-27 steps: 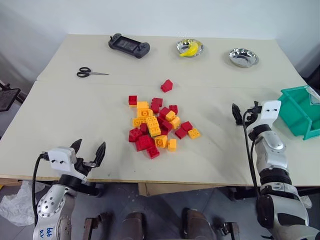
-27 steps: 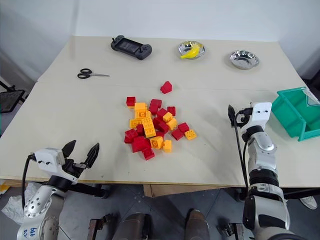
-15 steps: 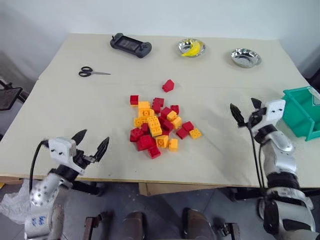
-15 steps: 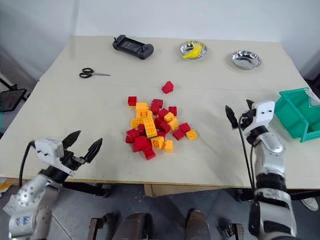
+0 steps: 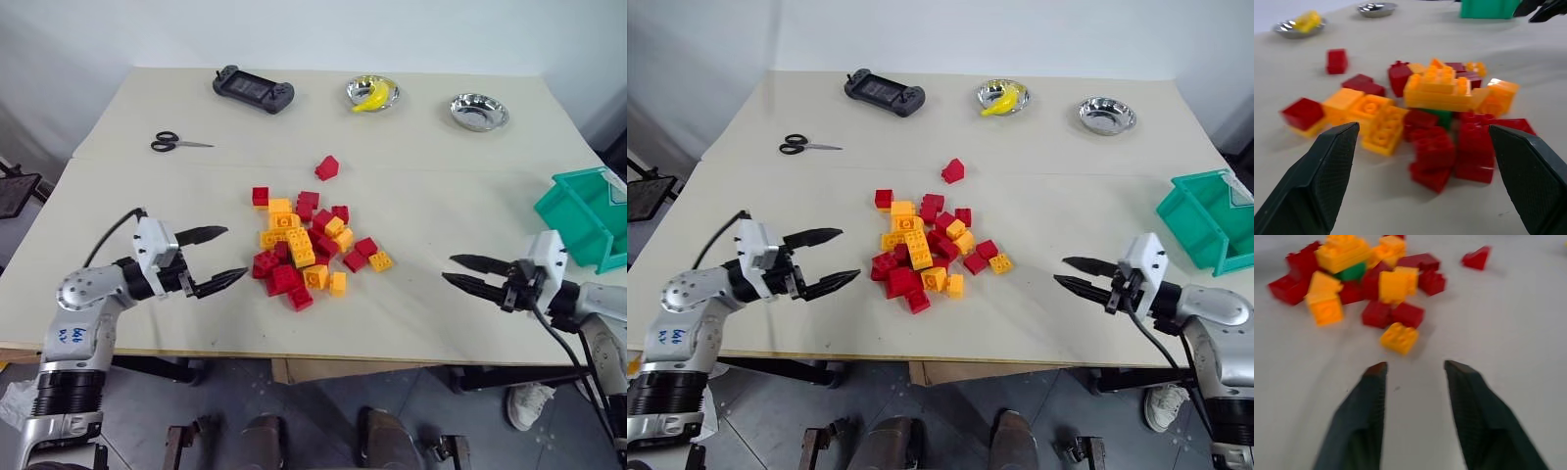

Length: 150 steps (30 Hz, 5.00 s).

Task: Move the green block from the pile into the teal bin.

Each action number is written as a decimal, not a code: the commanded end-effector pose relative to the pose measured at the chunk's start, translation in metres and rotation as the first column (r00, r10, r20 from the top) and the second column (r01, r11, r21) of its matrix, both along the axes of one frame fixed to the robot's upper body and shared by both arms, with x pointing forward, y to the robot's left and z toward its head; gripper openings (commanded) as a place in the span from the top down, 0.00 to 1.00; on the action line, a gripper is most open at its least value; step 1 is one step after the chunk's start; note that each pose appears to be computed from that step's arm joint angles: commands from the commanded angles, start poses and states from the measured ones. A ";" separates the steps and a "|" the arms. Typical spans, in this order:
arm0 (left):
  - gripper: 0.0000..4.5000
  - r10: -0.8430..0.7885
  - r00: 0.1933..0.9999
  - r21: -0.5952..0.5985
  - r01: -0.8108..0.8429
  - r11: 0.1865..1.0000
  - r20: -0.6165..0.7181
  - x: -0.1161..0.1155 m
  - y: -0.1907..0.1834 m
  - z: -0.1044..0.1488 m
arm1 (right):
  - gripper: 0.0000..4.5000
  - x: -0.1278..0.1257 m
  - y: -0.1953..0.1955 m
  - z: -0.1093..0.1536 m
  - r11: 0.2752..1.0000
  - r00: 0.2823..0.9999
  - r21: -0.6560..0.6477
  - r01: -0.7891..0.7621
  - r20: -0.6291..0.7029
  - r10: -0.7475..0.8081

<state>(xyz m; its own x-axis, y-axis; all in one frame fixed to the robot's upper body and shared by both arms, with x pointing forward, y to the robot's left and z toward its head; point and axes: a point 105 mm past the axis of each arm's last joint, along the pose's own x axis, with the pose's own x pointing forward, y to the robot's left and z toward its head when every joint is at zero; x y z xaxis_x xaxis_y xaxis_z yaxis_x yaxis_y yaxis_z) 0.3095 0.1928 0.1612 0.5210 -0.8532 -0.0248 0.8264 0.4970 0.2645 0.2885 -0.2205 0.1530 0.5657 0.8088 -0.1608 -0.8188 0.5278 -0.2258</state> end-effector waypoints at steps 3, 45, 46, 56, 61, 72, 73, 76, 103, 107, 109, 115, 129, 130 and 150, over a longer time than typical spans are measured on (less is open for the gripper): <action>0.00 -0.005 1.000 -0.034 0.006 0.999 0.014 -0.005 -0.006 0.001 | 0.99 -0.015 0.085 0.011 0.969 0.975 0.121 -0.215 -0.023 0.220; 0.00 0.195 0.981 -0.077 -0.194 0.978 0.000 -0.017 0.014 -0.008 | 0.99 0.056 0.189 0.008 0.959 0.957 -0.105 -0.264 0.093 0.274; 0.00 0.193 0.981 -0.073 -0.193 0.979 -0.002 -0.018 0.014 -0.009 | 0.99 0.054 0.185 0.009 0.958 0.957 -0.106 -0.265 0.092 0.275; 0.00 0.177 0.984 -0.033 -0.176 0.984 0.024 -0.027 0.025 -0.012 | 0.99 0.038 0.049 0.002 0.969 0.980 -0.186 -0.164 0.081 0.181; 0.00 0.145 0.989 -0.007 -0.145 0.989 0.008 -0.031 0.023 -0.018 | 0.79 0.033 0.000 -0.005 0.991 0.997 -0.126 -0.041 0.053 0.048; 0.00 0.094 0.995 -0.016 -0.094 0.995 -0.011 -0.035 0.009 -0.020 | 0.00 0.048 0.096 0.035 0.974 0.976 -0.085 -0.210 0.038 0.213; 0.00 0.095 0.995 -0.016 -0.095 0.995 -0.012 -0.036 0.009 -0.020 | 0.00 0.050 0.106 0.040 0.971 0.973 -0.088 -0.223 0.047 0.227; 0.00 0.110 0.994 -0.026 -0.110 0.994 -0.008 -0.034 0.009 -0.019 | 0.00 0.059 0.144 0.045 0.945 0.952 -0.138 -0.296 0.035 0.304; 0.00 0.134 0.991 -0.048 -0.133 0.990 0.017 -0.035 0.005 -0.019 | 0.20 0.085 0.248 0.006 0.778 0.887 -0.432 -0.455 -0.144 0.439; 0.00 0.133 0.991 -0.045 -0.132 0.990 0.018 -0.037 0.005 -0.019 | 0.49 0.086 0.246 0.009 0.773 0.882 -0.434 -0.463 -0.142 0.449; 0.00 0.126 0.992 -0.044 -0.125 0.991 0.019 -0.037 0.004 -0.019 | 0.53 0.087 0.245 0.012 0.777 0.882 -0.428 -0.462 -0.132 0.452; 0.00 0.040 0.998 -0.065 -0.037 0.997 0.048 -0.037 -0.020 -0.010 | 0.53 0.086 0.229 0.058 0.849 0.874 -0.250 -0.466 0.020 0.486; 0.00 -0.236 0.965 -0.202 0.254 0.946 0.112 -0.021 -0.106 0.018 | 0.53 0.089 -0.024 0.057 0.957 0.973 -0.187 0.224 0.097 -0.209; 0.00 -0.238 0.964 -0.210 0.258 0.943 0.119 -0.018 -0.109 0.019 | 0.53 0.084 -0.039 0.048 0.943 0.964 -0.201 0.265 0.077 -0.255; 0.00 -0.244 0.963 -0.221 0.265 0.939 0.116 -0.011 -0.117 0.017 | 0.01 0.047 -0.105 -0.002 0.858 0.857 -0.130 0.497 -0.079 -0.509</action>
